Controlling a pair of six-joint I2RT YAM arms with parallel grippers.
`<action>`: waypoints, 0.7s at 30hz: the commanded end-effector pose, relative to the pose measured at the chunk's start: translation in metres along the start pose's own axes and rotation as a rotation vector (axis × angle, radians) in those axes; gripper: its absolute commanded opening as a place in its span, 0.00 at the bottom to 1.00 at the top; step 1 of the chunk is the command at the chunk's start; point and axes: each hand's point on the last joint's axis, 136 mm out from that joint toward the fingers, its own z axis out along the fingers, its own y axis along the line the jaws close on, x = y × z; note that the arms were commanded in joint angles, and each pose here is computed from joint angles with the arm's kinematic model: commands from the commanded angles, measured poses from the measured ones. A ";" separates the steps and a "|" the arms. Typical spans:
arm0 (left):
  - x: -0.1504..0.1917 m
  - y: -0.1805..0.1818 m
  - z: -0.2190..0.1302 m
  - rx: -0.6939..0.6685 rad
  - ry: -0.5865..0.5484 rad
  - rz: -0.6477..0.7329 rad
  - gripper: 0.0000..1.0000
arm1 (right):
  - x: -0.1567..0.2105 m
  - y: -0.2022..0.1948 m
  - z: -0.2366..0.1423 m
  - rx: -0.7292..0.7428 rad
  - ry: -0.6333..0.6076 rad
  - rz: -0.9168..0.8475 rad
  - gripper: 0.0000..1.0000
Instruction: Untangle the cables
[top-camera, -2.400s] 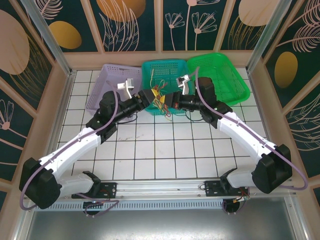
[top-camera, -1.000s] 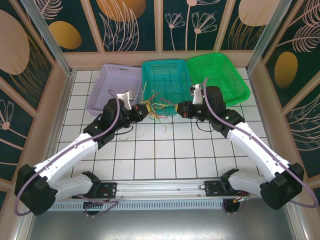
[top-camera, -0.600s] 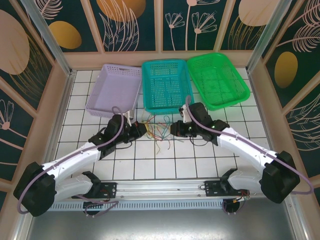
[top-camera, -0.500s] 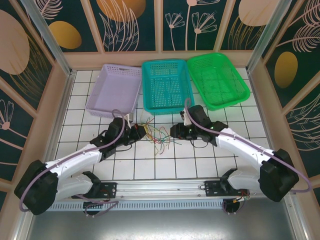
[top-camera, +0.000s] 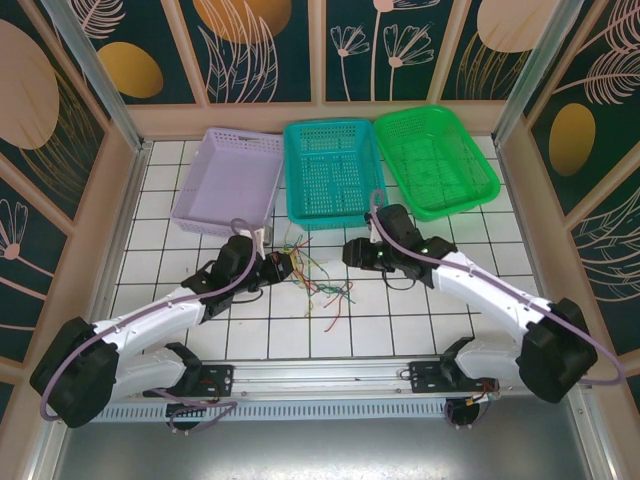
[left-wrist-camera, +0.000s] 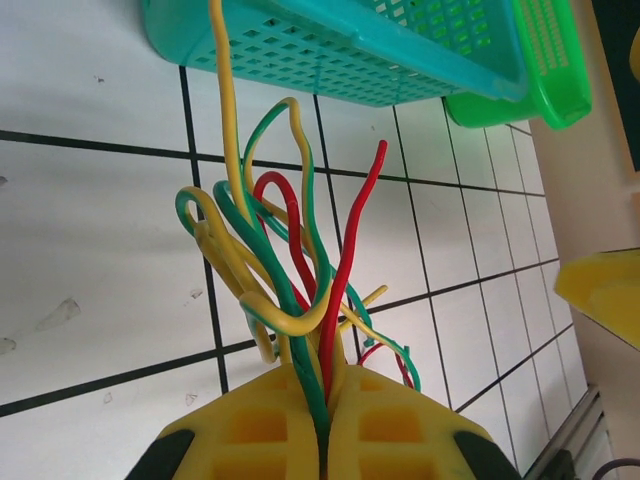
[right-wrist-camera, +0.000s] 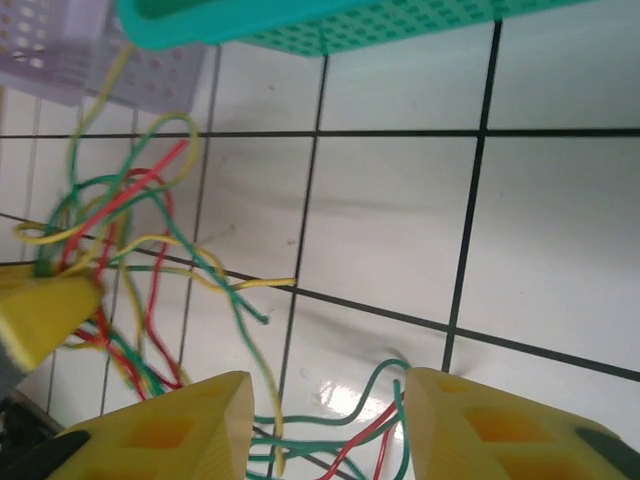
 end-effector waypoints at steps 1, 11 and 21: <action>-0.020 -0.021 -0.014 0.034 -0.073 0.078 0.00 | 0.026 -0.028 0.017 0.100 0.099 0.127 0.43; -0.014 -0.023 -0.015 0.063 -0.058 0.085 0.00 | 0.040 -0.043 0.042 0.030 0.188 0.795 0.50; -0.014 -0.018 -0.020 0.030 -0.060 0.086 0.00 | 0.032 -0.018 0.041 0.041 0.253 0.779 0.51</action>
